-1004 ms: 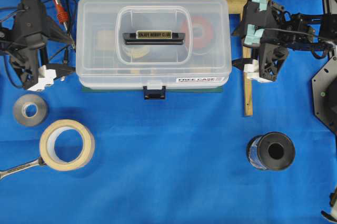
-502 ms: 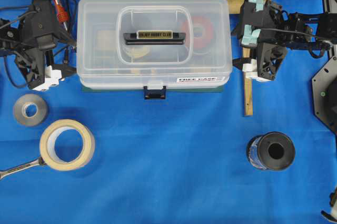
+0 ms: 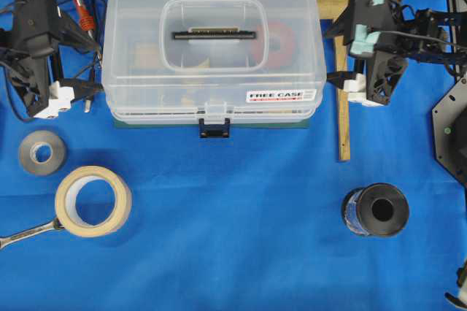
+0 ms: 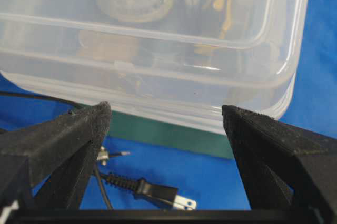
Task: Open the tool box with both arms.
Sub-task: 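Lift the lid with both grippers and swing it back past vertical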
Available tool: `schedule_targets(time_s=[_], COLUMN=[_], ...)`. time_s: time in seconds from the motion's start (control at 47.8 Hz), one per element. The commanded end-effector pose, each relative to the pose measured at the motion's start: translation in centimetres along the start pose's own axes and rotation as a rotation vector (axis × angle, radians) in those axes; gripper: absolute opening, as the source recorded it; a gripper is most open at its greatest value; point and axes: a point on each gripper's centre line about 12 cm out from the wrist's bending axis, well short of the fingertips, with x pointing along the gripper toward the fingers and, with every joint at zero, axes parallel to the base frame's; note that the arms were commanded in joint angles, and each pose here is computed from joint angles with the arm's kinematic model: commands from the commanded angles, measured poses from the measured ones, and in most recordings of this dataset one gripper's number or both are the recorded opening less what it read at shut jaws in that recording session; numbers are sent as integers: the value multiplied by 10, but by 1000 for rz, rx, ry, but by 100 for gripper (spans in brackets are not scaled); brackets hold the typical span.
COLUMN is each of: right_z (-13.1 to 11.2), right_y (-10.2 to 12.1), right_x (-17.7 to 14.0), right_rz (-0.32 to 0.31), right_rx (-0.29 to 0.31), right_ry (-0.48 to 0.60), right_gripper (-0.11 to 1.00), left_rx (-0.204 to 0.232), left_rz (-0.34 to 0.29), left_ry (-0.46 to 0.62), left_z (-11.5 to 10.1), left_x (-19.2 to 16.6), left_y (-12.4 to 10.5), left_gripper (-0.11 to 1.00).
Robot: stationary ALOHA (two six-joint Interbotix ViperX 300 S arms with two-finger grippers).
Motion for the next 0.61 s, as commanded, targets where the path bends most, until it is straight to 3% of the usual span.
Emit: schedule_targets(time_s=[0.0,0.397,0.586], right_z=[32,44,51], right_y=[-1,-27,-40], right_x=[-18,-32,-35], right_rz=[-3,-76,-114], right_rx=[14,72,96], right_ry=[-123,-236,-294], right_gripper=[86,86,86], left_rx=[-19,-89,-85], left_rz=[10,115,157], left_ry=[-95,-172,-221], left_z=[27,30,34], left_x=[-12,-30,-33], left_y=[3,34,46], left_gripper=[92,92,92])
